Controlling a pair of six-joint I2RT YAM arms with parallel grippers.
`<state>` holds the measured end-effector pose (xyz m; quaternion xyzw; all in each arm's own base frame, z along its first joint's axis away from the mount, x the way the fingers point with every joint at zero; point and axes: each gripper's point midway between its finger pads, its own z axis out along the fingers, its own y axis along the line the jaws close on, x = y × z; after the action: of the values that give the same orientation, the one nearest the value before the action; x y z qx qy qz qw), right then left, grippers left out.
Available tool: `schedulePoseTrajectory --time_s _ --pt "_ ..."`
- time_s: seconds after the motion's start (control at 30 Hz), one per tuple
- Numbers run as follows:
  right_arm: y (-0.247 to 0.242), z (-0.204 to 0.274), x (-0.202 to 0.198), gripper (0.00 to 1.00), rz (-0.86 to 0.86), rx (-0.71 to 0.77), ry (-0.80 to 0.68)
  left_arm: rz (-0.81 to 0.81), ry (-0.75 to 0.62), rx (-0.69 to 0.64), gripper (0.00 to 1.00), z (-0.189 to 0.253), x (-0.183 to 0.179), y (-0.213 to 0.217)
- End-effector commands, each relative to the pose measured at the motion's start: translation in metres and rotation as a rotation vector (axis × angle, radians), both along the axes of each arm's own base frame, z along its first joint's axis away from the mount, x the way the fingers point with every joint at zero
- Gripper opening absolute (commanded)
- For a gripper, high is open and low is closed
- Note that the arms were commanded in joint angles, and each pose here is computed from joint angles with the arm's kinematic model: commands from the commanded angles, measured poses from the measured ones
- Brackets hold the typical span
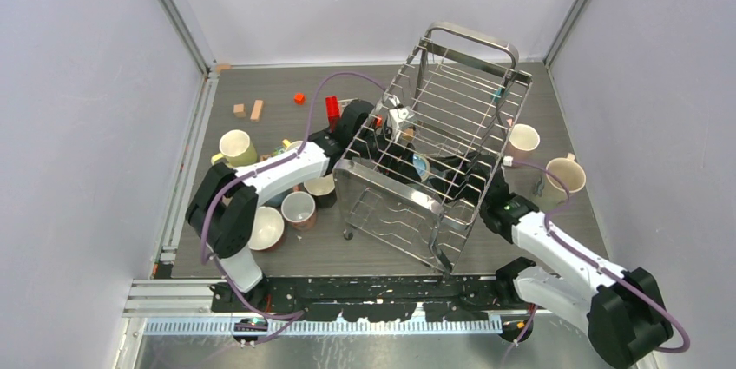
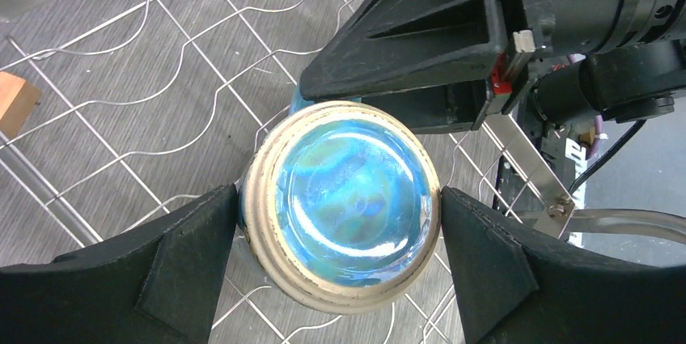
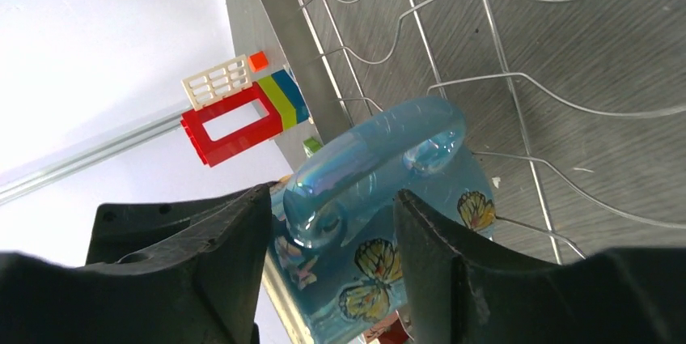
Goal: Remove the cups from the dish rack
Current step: Move the cup to the dish rack, then unload the cup from the dish rack.
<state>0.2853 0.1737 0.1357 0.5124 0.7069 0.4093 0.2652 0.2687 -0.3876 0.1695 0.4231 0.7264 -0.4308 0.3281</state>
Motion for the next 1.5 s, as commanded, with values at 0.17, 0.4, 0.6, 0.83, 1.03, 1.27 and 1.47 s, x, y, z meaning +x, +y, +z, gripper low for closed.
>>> schedulePoseTrajectory --time_s 0.17,0.4,0.6,0.83,1.03,1.27,1.47 --pt "-0.028 0.022 -0.025 0.77 0.017 -0.145 -0.098 -0.078 0.062 -0.021 0.81 -0.003 -0.009 -0.014" --pt "-0.052 0.019 -0.045 0.78 0.079 -0.348 -0.221 -0.103 0.080 -0.026 0.78 -0.003 -0.017 -0.012" --pt "-0.072 0.032 -0.038 0.80 0.097 -0.590 -0.356 -0.130 0.098 -0.036 0.77 0.002 -0.023 -0.012" --pt "-0.064 0.034 -0.024 0.74 0.177 -0.726 -0.514 -0.139 0.101 -0.031 0.78 0.009 -0.025 -0.011" --pt "-0.065 0.023 -0.028 0.71 0.206 -0.759 -0.529 -0.079 0.067 -0.046 0.87 0.021 -0.016 -0.010" --pt "-0.066 0.021 -0.035 0.65 0.232 -0.775 -0.546 -0.040 0.068 -0.049 0.88 0.024 -0.010 -0.011" --pt "-0.065 0.013 -0.033 0.61 0.257 -0.810 -0.528 -0.039 0.081 -0.051 0.86 0.021 -0.010 -0.013"
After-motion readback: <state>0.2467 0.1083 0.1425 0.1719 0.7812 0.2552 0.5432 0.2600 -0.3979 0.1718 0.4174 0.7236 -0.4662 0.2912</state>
